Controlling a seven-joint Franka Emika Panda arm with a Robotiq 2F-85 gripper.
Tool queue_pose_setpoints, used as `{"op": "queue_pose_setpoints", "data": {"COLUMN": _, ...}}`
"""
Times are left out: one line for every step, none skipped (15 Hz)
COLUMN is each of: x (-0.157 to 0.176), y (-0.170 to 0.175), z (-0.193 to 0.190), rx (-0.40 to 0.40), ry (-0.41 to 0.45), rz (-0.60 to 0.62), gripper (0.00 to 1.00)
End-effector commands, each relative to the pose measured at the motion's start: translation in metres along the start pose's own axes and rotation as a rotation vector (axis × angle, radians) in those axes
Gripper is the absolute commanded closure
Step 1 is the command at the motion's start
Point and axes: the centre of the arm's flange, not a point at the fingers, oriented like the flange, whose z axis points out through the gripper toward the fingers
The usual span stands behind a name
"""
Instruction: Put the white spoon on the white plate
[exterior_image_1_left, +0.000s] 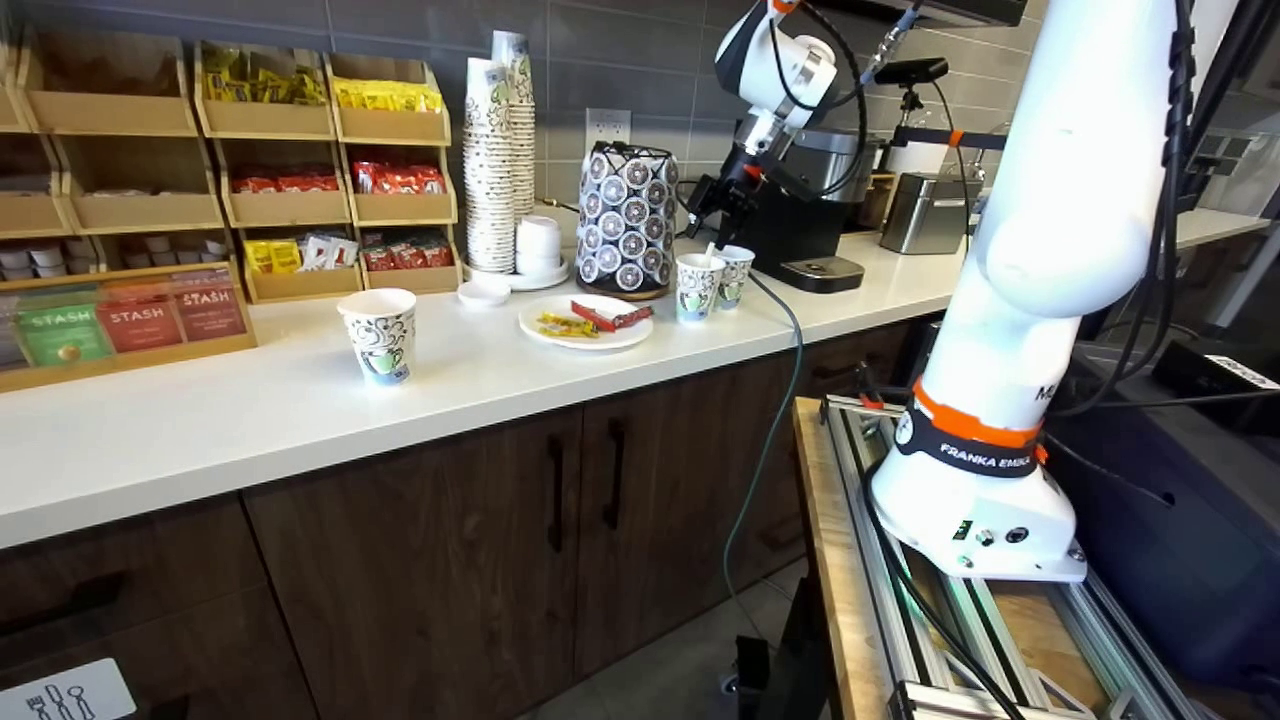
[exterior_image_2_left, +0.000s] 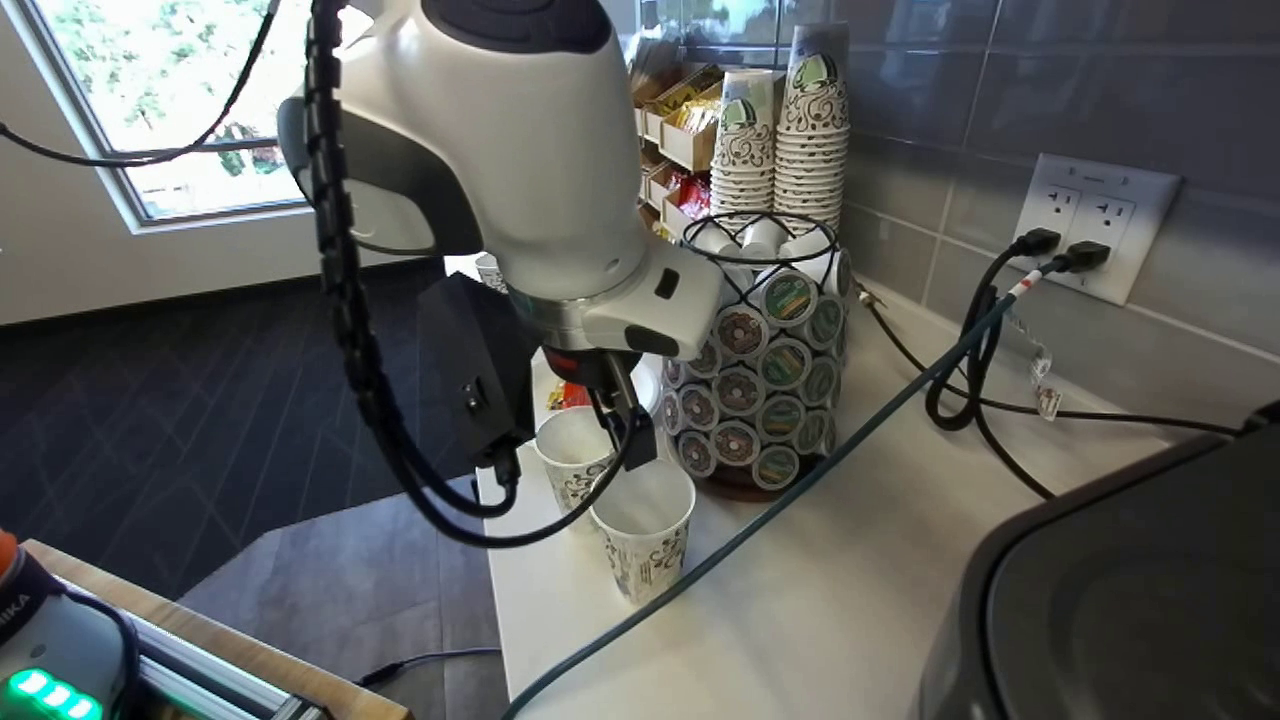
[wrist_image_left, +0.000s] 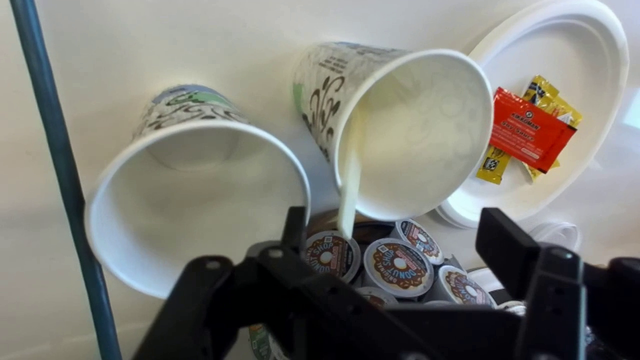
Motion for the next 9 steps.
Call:
{"op": "queue_pose_setpoints", "data": {"x": 0.0081, "y": 0.0107, "z": 0.0106, "rx": 0.002, "ry": 0.006, "rz": 0.007, "gripper": 0.34}}
{"op": "queue_pose_setpoints", "data": {"x": 0.0083, "y": 0.0104, "z": 0.0105, "rx": 0.003, "ry": 0.003, "rz": 0.010, "gripper": 0.32}}
{"op": "queue_pose_setpoints", "data": {"x": 0.0085, "y": 0.0099, "z": 0.0107, "rx": 0.002, "ry": 0.002, "rz": 0.011, "gripper": 0.37}}
{"op": "queue_pose_setpoints", "data": {"x": 0.0083, "y": 0.0091, "z": 0.0103, "rx": 0.001, "ry": -0.002, "rz": 0.012, "gripper": 0.43}}
{"op": "queue_pose_setpoints", "data": {"x": 0.0077, "y": 0.0084, "z": 0.0091, "rx": -0.002, "ry": -0.006, "rz": 0.014, "gripper": 0.44}}
{"op": "queue_pose_setpoints", "data": {"x": 0.0071, "y": 0.0072, "z": 0.0077, "rx": -0.005, "ry": -0.007, "rz": 0.015, "gripper": 0.45}}
{"op": "queue_pose_setpoints", "data": {"x": 0.0066, "y": 0.0063, "z": 0.0061, "rx": -0.006, "ry": -0.008, "rz": 0.014, "gripper": 0.41}}
{"op": "queue_pose_setpoints", "data": {"x": 0.0062, "y": 0.0056, "z": 0.0038, "rx": -0.009, "ry": -0.006, "rz": 0.010, "gripper": 0.37}}
{"op": "queue_pose_setpoints", "data": {"x": 0.0063, "y": 0.0053, "z": 0.0019, "rx": -0.010, "ry": -0.004, "rz": 0.010, "gripper": 0.36}}
